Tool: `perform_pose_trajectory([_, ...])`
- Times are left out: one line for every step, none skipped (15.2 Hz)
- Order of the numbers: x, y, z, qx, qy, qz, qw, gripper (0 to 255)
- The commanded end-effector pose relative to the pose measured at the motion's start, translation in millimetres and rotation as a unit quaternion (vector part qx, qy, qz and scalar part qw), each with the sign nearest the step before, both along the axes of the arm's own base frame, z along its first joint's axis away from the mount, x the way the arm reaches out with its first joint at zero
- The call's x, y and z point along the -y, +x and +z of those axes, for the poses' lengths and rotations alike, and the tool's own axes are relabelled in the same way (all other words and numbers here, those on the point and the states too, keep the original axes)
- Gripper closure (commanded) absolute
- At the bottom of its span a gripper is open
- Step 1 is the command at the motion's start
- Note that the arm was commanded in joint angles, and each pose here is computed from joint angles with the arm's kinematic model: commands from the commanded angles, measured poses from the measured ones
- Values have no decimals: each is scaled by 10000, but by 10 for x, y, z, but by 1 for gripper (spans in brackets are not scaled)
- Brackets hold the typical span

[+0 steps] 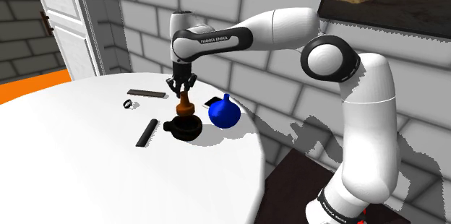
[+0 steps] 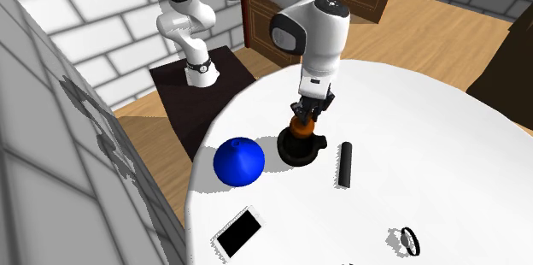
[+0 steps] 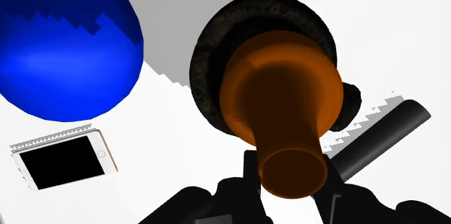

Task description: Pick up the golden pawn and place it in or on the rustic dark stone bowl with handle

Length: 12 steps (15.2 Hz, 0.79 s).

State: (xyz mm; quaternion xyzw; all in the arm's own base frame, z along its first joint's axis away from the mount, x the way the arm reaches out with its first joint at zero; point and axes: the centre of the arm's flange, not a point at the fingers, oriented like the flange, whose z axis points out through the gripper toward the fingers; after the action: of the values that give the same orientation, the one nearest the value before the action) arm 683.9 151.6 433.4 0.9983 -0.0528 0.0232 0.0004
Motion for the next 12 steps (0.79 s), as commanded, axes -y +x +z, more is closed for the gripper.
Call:
perform_pose_trajectory([-14,4,-113,4,1,1,10000,255])
perform_pose_trajectory([-14,4,-166,4,1,1,10000,255])
perform_pose_trajectory([-14,4,-219,4,1,1,10000,255])
perform_pose_trajectory([-14,4,-271,4,1,1,10000,255])
perform_pose_trajectory([-14,4,-324,4,1,1,10000,255])
perform_pose_trajectory([-14,4,-377,4,1,1,10000,255])
perform_pose_trajectory([-14,4,-430,4,1,1,10000,255])
perform_pose_trajectory([-14,4,-483,4,1,1,10000,255])
perform_pose_trajectory([-14,4,-535,4,1,1,10000,255])
perform_pose_trajectory([-14,4,-603,4,1,1,10000,255])
perform_pose_trajectory([-14,4,-603,4,1,1,10000,255])
perform_pose_trajectory([-14,4,-603,4,1,1,10000,255])
